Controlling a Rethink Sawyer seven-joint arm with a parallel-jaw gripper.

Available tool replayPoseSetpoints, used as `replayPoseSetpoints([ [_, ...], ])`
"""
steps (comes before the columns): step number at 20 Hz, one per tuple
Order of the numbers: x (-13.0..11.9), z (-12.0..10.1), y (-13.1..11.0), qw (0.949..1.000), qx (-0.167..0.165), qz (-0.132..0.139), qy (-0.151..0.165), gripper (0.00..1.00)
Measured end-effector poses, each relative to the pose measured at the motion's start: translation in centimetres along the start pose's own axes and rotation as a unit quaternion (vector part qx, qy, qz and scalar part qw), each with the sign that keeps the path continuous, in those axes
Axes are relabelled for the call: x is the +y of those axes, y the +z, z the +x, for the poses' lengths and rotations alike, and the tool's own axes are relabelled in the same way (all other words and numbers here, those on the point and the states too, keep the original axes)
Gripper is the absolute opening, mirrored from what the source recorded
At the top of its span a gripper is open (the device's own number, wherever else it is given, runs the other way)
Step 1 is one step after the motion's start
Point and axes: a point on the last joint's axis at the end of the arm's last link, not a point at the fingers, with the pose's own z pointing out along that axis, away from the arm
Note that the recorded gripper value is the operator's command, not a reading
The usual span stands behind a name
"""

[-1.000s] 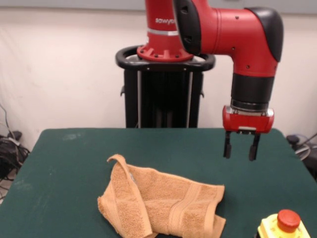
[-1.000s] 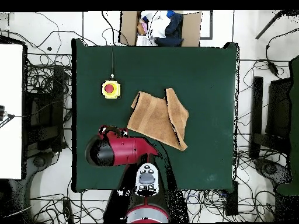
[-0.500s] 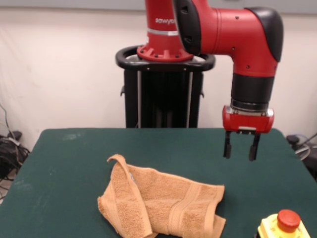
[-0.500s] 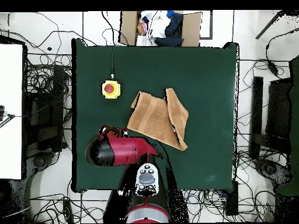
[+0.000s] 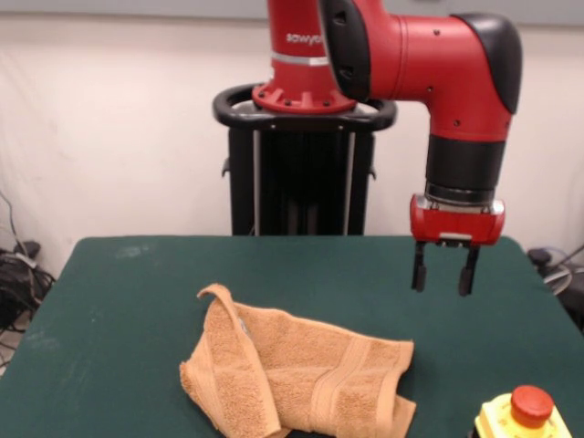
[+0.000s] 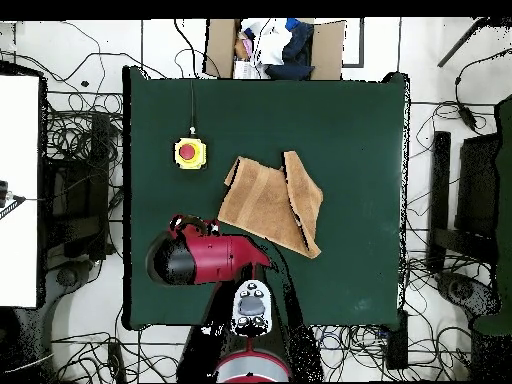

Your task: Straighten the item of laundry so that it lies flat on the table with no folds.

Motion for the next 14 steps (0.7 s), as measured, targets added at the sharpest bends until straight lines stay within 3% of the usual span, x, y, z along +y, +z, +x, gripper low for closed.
replayPoseSetpoints([
  [6, 6.0, 0.1, -1.3, 0.9993, 0.020, -0.022, 0.022, 1.00],
  [14, 10.1, 0.1, -3.2, 0.9974, 0.042, -0.041, 0.041, 1.00],
])
